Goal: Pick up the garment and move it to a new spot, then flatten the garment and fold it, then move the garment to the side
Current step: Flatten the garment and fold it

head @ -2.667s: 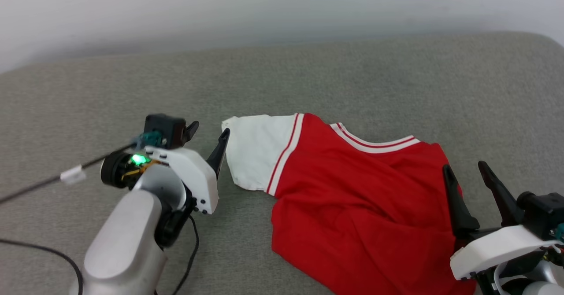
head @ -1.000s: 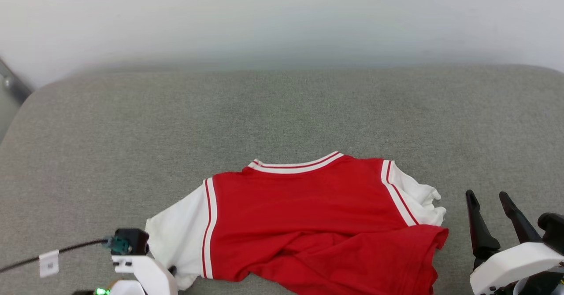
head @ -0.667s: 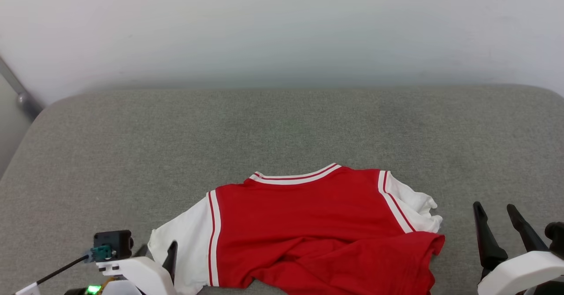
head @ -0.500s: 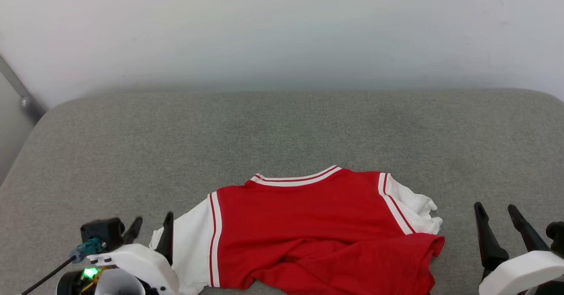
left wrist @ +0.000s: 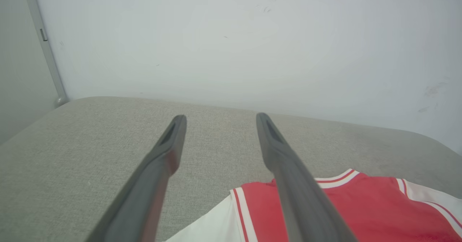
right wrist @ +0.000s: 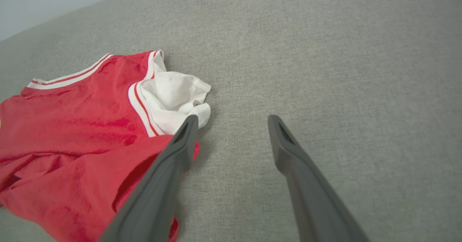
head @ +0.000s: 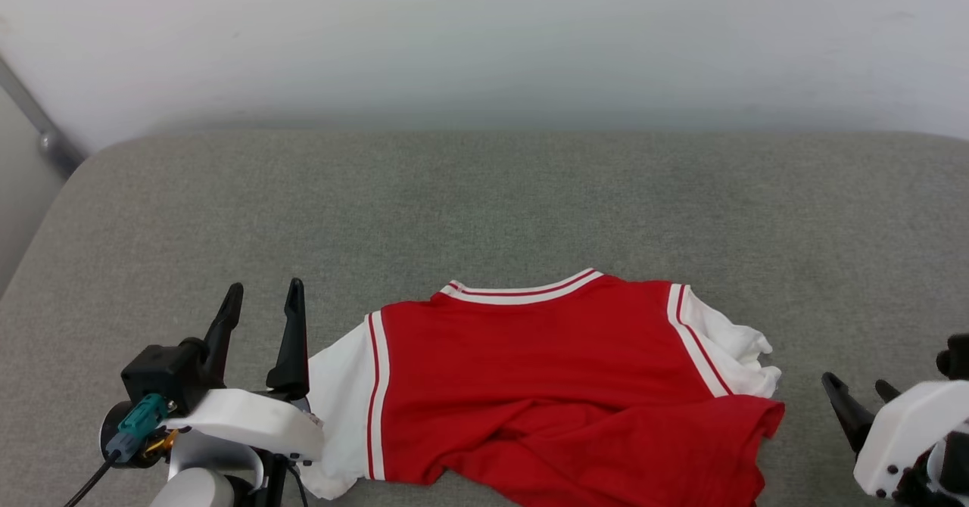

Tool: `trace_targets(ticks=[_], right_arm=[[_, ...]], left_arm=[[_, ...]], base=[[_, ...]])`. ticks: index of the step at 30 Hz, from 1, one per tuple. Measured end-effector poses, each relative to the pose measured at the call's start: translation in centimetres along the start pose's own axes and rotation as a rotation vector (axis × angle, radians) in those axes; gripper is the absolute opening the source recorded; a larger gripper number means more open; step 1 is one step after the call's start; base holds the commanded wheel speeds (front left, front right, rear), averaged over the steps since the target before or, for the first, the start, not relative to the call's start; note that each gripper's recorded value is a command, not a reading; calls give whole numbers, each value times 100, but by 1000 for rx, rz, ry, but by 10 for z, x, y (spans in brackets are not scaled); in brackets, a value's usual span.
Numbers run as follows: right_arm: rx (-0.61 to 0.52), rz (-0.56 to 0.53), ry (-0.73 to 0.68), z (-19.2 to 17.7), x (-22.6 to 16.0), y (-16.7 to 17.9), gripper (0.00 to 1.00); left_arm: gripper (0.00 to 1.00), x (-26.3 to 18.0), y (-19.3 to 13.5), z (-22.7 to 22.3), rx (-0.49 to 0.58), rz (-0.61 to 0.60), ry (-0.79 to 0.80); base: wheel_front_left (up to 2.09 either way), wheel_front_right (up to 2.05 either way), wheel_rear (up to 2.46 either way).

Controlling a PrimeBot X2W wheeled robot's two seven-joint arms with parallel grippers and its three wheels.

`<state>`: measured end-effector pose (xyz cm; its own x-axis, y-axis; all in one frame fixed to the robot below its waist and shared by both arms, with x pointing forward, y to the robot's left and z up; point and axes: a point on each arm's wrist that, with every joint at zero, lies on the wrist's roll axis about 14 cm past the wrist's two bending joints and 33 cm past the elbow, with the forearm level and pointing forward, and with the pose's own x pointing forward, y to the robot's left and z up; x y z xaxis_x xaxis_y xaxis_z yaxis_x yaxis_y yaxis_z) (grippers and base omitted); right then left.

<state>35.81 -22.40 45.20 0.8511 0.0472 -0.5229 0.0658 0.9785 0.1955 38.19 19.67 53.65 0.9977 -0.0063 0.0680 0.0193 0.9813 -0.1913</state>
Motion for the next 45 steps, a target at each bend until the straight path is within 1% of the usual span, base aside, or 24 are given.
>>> trace_targets(ticks=[6,11,15,18,21,22,23,24,25,30,34,37,39,45], right_arm=[[-69,55,178,3,35,18,100],[-134,90,278,3,68,32,100],[-156,101,388,-14,90,37,100],[-160,102,498,-39,99,37,100],[-165,109,556,-49,105,40,100],[-162,115,566,-51,105,42,98],[-164,116,574,-51,106,42,42],[-165,119,577,-51,106,43,15],[-165,123,577,-51,105,44,0],[-179,146,534,-43,102,50,0],[-178,139,449,-23,96,47,0],[-172,116,367,-1,89,38,0],[-161,98,335,7,81,31,0],[-131,59,300,9,56,13,0]], left_arm=[[100,10,3,0,4,3,-11],[100,19,7,-8,2,13,0],[100,23,15,-20,2,35,29],[100,25,21,-30,2,49,53],[100,24,26,-37,2,65,71],[100,23,29,-39,4,72,76],[100,23,30,-40,5,74,80],[100,23,30,-41,6,72,82],[100,23,30,-42,6,72,85],[100,21,32,-47,3,68,113],[100,18,40,-53,-2,53,197],[100,12,48,-63,-9,29,317],[100,6,48,-75,-15,0,436],[100,-12,55,-97,-4,-70,759]], base=[[0,0,0],[0,0,0],[0,0,0],[0,0,0],[0,0,0],[0,0,0],[0,0,0],[0,0,0],[0,0,0],[0,0,0],[0,0,0],[0,0,0],[0,0,0],[0,0,0]])
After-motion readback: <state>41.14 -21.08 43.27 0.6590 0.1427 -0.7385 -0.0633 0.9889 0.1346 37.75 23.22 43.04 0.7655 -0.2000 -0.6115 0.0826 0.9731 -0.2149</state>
